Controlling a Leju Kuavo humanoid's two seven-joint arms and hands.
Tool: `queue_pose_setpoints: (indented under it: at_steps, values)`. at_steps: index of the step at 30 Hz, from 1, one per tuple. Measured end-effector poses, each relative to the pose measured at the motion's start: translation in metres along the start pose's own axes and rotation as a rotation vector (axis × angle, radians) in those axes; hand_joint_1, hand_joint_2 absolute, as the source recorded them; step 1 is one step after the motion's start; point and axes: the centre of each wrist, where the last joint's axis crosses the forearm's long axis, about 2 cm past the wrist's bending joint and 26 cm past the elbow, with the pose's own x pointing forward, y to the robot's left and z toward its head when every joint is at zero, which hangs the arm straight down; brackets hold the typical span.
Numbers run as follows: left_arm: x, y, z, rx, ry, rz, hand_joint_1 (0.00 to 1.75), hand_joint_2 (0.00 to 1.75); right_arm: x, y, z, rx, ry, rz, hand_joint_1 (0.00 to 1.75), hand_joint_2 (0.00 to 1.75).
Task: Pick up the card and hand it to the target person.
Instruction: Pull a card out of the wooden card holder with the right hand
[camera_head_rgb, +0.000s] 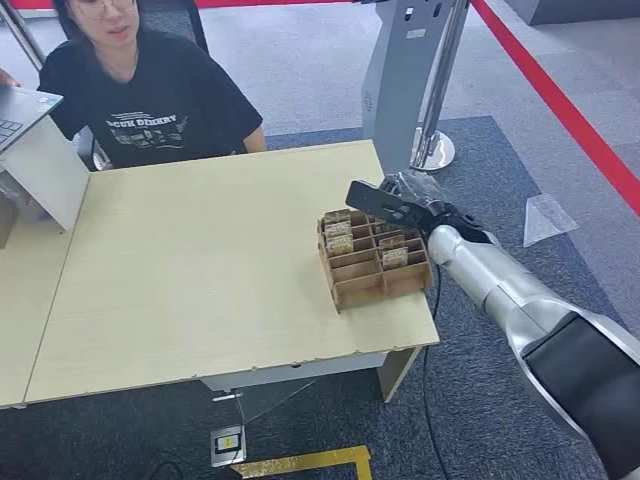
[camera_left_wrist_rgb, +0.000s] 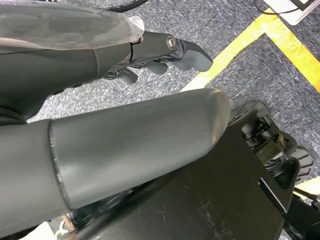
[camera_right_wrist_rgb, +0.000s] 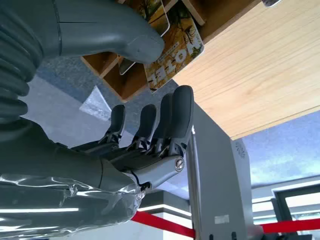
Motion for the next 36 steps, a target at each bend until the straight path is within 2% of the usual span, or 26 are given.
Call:
queue_pose_setpoints:
  at_steps: [11,18,34,36]
  values:
    - [0.0001,-0.0001,0.0000,-0.006,0.000,0.000,0.00,0.00,-0.0006,0.0004,0.0001,-0.003,0.003,-0.002,0.84,1.75]
    - [0.0002,-0.0001,0.0000,-0.007,0.000,-0.001,0.00,0.00,-0.0015,0.0002,0.0002,-0.004,0.010,-0.005,0.93,1.75]
    - [0.0003,-0.0008,0.0001,-0.012,0.000,-0.021,0.00,0.00,-0.0048,0.0007,0.0008,-0.011,0.032,-0.008,0.90,1.75]
    - [0.0003,-0.0009,0.0001,-0.012,0.000,-0.024,0.00,0.00,-0.0050,0.0007,0.0009,-0.022,0.032,-0.016,0.94,1.75]
